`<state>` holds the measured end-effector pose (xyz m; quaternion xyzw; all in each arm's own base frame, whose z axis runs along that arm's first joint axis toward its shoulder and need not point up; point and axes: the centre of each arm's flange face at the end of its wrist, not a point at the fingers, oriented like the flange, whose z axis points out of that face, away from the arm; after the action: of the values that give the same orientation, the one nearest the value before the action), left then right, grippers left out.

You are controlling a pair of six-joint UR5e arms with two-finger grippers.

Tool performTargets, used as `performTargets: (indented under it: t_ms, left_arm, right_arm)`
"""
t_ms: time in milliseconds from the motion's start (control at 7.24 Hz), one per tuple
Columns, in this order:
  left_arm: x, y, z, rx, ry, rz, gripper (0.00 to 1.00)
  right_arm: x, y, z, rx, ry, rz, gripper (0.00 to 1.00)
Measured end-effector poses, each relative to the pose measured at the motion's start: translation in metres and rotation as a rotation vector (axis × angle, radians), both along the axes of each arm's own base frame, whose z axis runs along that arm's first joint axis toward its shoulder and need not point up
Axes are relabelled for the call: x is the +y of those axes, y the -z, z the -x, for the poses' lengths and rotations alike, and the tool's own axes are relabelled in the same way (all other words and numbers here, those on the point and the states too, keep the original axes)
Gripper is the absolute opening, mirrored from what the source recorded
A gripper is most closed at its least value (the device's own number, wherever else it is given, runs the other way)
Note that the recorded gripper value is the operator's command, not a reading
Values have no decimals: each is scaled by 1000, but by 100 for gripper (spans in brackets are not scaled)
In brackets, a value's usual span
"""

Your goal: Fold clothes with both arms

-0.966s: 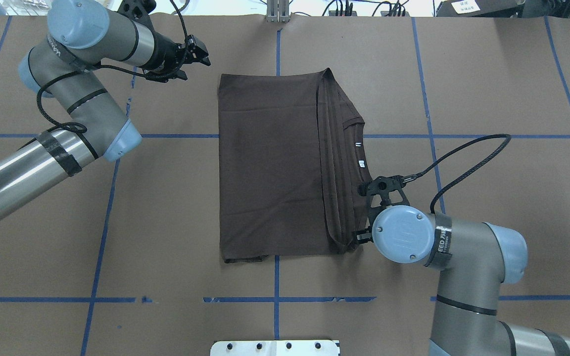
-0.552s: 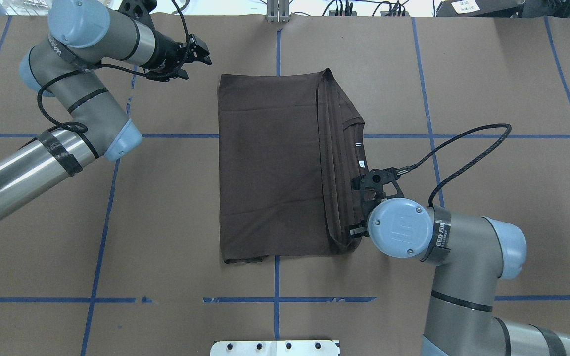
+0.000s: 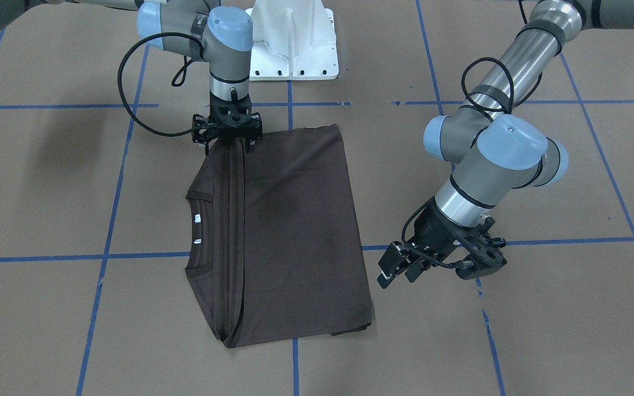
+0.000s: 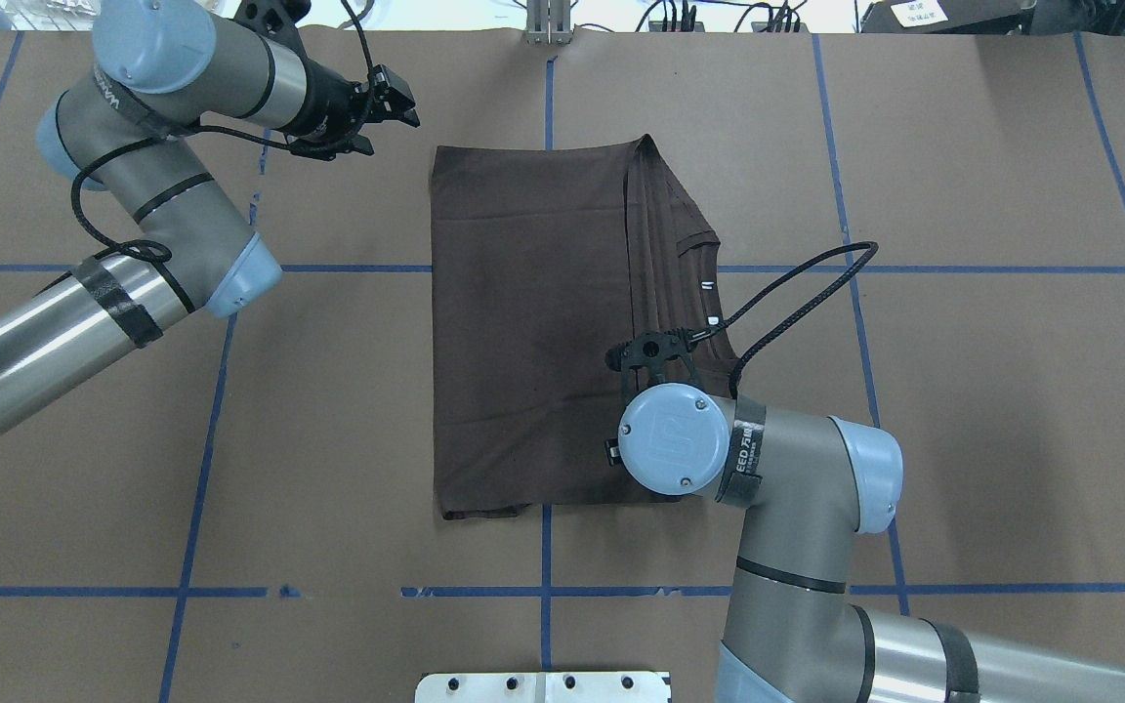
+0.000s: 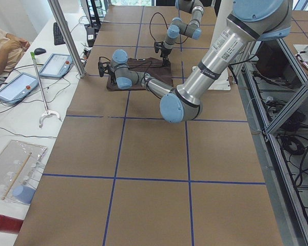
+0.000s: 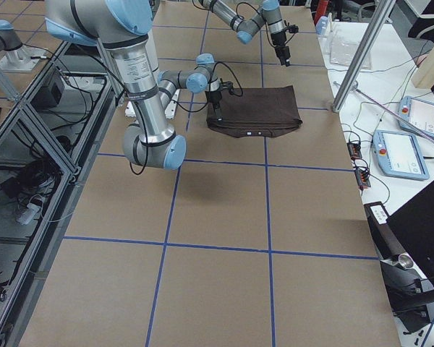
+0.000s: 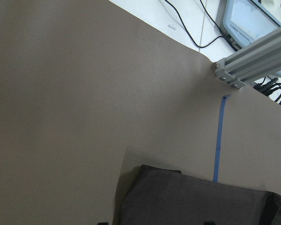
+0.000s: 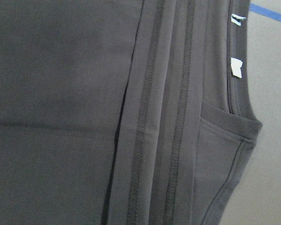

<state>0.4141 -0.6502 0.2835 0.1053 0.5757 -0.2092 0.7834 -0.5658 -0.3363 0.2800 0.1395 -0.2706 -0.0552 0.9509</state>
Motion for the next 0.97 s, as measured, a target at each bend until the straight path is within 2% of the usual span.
performTargets:
  t_ms: [414,966]
  left_arm:
    - [3,6,2,4,-1,-3,74]
    - [5,13,3,12,-1,-9,74]
  right_arm:
    - [-1,-10,-4,40,12,10,100]
    - [8,-45,-55,87,50,-5,100]
